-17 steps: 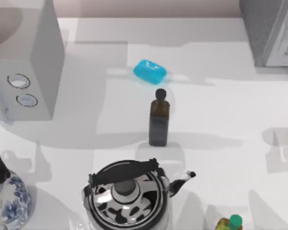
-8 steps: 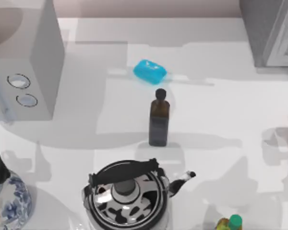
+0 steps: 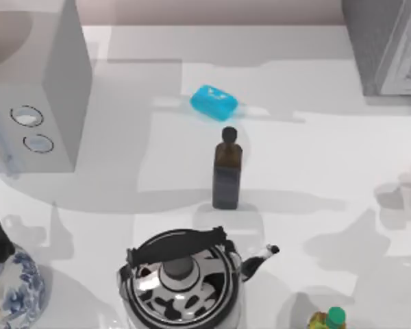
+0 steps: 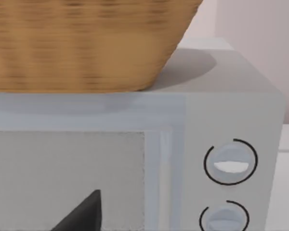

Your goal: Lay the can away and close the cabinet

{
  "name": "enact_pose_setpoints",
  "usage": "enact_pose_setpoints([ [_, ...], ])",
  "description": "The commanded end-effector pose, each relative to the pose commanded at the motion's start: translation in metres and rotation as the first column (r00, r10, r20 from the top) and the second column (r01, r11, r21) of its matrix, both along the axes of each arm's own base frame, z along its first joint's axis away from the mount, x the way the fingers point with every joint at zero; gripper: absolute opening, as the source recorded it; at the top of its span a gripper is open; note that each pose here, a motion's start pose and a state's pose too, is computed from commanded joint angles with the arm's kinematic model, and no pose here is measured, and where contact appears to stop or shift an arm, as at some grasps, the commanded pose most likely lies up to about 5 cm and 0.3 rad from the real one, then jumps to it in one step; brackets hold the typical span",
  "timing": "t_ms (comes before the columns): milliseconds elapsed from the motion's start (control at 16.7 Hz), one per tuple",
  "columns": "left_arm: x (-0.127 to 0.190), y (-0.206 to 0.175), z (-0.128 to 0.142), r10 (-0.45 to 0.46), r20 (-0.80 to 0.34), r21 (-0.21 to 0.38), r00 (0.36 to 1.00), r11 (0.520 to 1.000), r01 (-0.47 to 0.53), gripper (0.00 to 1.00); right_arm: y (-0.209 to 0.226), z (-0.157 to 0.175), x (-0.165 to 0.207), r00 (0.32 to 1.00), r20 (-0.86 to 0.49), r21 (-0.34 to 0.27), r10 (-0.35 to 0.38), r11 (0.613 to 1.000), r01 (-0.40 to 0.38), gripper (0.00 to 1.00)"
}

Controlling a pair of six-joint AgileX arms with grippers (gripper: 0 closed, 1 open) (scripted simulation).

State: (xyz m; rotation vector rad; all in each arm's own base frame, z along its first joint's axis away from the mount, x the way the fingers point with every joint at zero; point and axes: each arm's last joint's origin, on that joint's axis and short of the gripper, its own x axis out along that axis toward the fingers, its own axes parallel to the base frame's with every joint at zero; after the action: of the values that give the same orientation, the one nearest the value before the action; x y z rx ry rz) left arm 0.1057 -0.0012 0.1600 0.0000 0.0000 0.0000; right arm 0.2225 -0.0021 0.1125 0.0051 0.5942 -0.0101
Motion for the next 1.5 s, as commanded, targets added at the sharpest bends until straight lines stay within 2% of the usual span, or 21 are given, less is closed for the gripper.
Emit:
enact_pose_setpoints([
  [240, 0.000, 0.000, 0.000, 0.000, 0.000, 0.000, 1.000, 1.000, 0.000, 1.00, 0.001, 0.000, 0.002, 1.000, -0.001, 0.000, 0.004, 1.000, -0.004, 1.00],
  [720, 0.000, 0.000, 0.000, 0.000, 0.000, 0.000, 1.000, 1.000, 0.000, 1.00, -0.002, -0.023, 0.045, 1.000, 0.002, 0.000, 0.000, 1.000, 0.000, 1.00],
  [1140, 0.000, 0.000, 0.000, 0.000, 0.000, 0.000, 1.000, 1.000, 0.000, 1.00, 0.000, -0.034, 0.050, 1.000, 0.000, 0.000, 0.000, 1.000, 0.000, 1.00],
  [1500, 0.000, 0.000, 0.000, 0.000, 0.000, 0.000, 1.000, 1.000, 0.000, 1.00, 0.000, -0.034, 0.050, 1.000, 0.000, 0.000, 0.000, 1.000, 0.000, 0.55],
])
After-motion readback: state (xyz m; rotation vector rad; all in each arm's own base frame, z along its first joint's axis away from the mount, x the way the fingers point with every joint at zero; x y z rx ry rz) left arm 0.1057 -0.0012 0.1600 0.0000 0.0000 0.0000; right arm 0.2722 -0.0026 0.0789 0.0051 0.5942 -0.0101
